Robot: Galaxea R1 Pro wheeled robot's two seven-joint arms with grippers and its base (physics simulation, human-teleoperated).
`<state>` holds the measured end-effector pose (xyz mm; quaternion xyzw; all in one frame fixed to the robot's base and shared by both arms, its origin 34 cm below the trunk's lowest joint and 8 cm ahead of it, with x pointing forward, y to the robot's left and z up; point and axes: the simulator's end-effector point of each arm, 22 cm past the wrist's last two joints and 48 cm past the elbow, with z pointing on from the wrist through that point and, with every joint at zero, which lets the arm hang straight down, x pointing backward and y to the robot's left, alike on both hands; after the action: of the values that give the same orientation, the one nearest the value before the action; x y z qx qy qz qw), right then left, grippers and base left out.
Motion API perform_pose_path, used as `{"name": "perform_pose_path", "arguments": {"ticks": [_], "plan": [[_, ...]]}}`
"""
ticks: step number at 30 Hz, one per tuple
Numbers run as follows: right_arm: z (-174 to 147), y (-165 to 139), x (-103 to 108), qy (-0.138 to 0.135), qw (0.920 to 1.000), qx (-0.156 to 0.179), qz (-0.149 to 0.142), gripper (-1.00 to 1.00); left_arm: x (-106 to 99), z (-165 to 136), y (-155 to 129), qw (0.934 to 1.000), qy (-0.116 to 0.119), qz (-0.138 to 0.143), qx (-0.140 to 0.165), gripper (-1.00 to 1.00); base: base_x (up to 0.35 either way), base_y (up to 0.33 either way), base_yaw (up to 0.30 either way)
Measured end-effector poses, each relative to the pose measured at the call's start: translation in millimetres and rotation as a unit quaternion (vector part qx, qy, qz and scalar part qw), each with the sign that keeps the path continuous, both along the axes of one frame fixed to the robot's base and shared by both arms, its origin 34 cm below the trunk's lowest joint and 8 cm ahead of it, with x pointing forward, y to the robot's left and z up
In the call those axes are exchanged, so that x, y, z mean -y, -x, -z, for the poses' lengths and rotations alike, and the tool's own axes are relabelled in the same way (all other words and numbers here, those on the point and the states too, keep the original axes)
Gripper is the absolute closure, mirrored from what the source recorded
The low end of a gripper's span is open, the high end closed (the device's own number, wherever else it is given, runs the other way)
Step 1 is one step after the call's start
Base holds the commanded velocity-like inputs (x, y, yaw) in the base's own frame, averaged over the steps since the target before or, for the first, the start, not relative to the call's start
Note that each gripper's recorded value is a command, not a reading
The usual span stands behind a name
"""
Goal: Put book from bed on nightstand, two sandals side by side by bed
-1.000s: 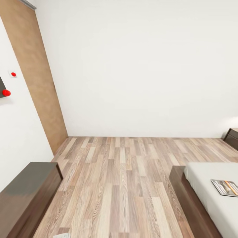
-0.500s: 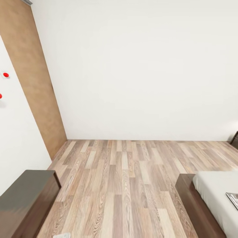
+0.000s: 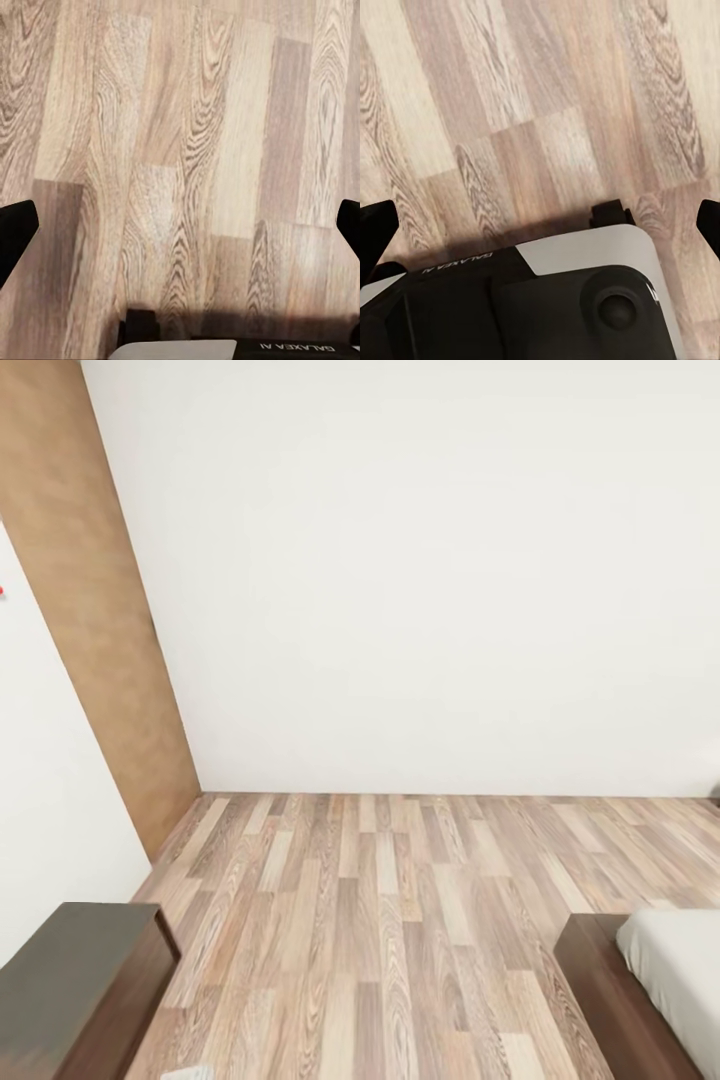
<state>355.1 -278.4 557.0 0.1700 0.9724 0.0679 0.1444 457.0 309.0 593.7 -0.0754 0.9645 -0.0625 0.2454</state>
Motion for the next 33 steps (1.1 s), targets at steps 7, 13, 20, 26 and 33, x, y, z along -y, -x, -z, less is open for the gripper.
{"name": "perform_pose_path", "arguments": {"ticks": [7, 13, 20, 26, 33], "plan": [[-0.1, -0.4, 0.0, 0.0, 1.0, 0.0, 0.0, -1.0, 0.3, 0.1, 0.1, 1.0, 0.0, 0.001, 0.0, -1.0, 0.332, 0.139, 0.0], [0.0, -0.2, 0.0, 0.0, 1.0, 0.0, 0.0, -1.0, 0.3, 0.1, 0.3, 1.0, 0.0, 0.001, 0.0, -1.0, 0.331, 0.14, 0.0], [-0.1, -0.3, 0.0, 0.0, 1.0, 0.0, 0.0, -1.0, 0.3, 0.1, 0.3, 1.0, 0.0, 0.001, 0.0, -1.0, 0.33, 0.141, 0.0], [-0.2, -0.6, 0.1, 0.0, 1.0, 0.001, 0.0, -1.0, 0.3, 0.1, 0.3, 1.0, 0.0, 0.001, 0.0, -1.0, 0.33, 0.141, 0.0], [-0.1, -0.6, 0.0, 0.0, 1.0, 0.001, -0.001, -1.0, 0.3, 0.1, 0.3, 1.0, 0.0, 0.001, 0.0, -1.0, 0.33, 0.141, 0.0]]}}
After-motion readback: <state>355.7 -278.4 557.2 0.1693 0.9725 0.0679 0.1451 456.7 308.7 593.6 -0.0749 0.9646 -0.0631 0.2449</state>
